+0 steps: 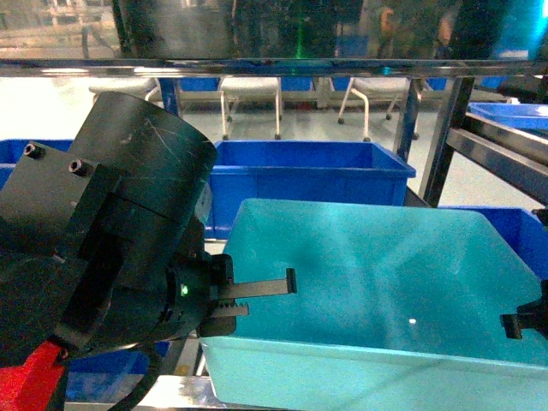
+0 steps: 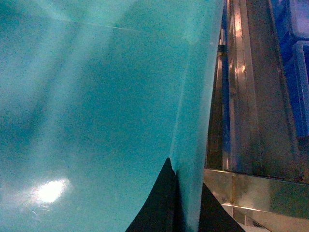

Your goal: Organize blue bins on left shelf correctly

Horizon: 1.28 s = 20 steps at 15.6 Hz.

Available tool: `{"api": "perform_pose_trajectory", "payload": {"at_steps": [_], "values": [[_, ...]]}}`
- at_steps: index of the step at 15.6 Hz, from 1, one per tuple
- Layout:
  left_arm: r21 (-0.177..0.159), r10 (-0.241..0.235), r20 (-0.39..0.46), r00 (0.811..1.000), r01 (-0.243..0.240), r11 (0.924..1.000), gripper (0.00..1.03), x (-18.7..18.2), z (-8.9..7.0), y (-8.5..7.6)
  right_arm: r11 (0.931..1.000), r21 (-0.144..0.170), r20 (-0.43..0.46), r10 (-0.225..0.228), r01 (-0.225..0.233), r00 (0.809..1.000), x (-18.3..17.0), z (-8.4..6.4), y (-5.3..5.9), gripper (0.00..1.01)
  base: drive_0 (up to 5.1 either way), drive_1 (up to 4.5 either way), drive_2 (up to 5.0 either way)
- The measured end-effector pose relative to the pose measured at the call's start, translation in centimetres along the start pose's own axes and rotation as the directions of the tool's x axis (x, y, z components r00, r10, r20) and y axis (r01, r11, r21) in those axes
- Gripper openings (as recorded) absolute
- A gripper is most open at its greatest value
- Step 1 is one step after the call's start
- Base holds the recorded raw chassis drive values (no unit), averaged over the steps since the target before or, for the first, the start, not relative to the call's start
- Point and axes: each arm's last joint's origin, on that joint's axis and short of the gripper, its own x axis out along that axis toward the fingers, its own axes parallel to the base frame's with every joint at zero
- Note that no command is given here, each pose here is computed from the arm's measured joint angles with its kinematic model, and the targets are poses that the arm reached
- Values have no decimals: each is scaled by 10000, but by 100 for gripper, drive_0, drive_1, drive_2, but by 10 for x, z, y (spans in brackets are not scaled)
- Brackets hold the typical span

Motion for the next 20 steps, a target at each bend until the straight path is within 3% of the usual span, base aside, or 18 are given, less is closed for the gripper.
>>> {"api": "perform_pose_trajectory", "payload": {"at_steps": [5,11,12,14,15,17,20], "values": [[-8,10,-60,10000,-10,10000,2,6,2,7,9999,104,-187,50,-48,9998,10,-4,5,2,0,0,0],[95,240,-275,9993,-237,9997,2,21,9,24,9959,858,-1082,368,-276,9934,36,-8,19,2,0,0,0],[-14,398,-235,9989,-399,9992,2,22,12,31,9971,496,-876,616,-574,9942,41,0,25,2,0,0,0],[-434,664,74,9978,-660,9969,2,23,21,47,9949,-402,241,932,-922,9954,46,34,38,2,0,0,0],[-566,713,121,9974,-705,9959,2,23,24,53,9938,-642,445,942,-913,9946,47,42,44,2,0,0,0],[-643,693,18,9976,-690,9955,2,23,28,65,9933,-801,153,853,-838,9962,52,42,54,2,0,0,0],[-444,539,-49,9985,-540,9976,2,27,29,66,9946,-671,-37,796,-796,9968,58,42,54,2,0,0,0]]}}
